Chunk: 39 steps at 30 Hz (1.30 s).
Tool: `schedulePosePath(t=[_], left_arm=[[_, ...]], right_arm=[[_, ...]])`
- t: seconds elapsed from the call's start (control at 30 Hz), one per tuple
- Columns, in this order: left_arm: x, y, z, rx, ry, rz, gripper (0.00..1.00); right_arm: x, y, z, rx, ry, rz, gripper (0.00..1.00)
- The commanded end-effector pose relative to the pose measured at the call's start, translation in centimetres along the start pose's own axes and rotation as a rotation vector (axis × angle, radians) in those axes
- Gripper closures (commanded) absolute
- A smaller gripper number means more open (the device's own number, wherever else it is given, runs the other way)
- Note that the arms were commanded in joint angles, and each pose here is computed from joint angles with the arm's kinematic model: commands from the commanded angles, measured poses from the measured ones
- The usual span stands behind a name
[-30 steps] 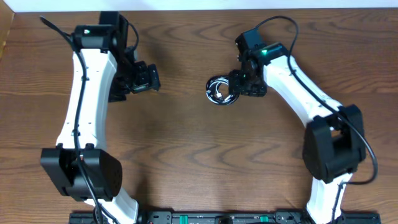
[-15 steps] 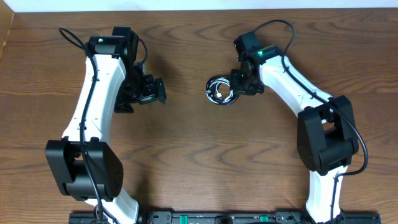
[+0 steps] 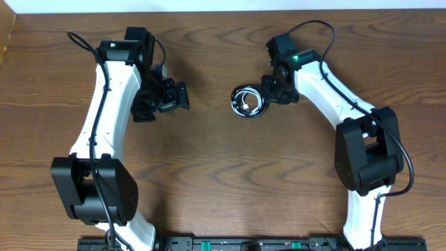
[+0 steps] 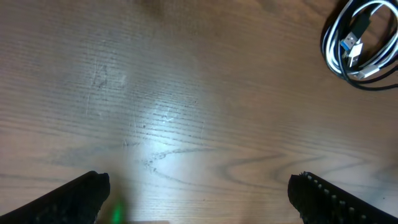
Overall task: Untangle cables
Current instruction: 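Lower the right gripper onto the bundle and grasp a black cable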
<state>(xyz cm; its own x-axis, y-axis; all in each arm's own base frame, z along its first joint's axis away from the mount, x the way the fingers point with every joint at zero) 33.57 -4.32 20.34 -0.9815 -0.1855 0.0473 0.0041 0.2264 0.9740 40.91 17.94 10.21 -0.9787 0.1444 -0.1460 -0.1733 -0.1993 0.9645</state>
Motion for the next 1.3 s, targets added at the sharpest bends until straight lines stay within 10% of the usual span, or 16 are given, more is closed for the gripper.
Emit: schedulePosePath(t=[0.0, 1.27], left_arm=[[0.0, -0.1, 0.0, 0.004, 0.015, 0.003, 0.02], [0.1, -0.1, -1.2, 0.113, 0.011, 0.022, 0.02]], right_arm=[[0.5, -0.7, 0.8, 0.015, 0.030, -0.004, 0.75], [-0.3, 3.3, 2.6, -0.102, 0.089, -0.056, 0.99]])
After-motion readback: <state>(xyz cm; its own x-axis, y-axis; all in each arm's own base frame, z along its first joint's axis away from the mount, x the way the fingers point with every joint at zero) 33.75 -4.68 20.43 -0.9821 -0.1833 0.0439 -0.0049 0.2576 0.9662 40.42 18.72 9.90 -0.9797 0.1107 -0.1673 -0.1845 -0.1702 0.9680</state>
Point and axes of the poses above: each gripper's point midway between its finger pads, its own y axis back along the fingers, its own z axis along the line the jaws close on, x = y × z, the point moved 6 cm from there along y, back along the fingers, and after that the axes turned 2 degrees about -y, right-handed, at the moved point
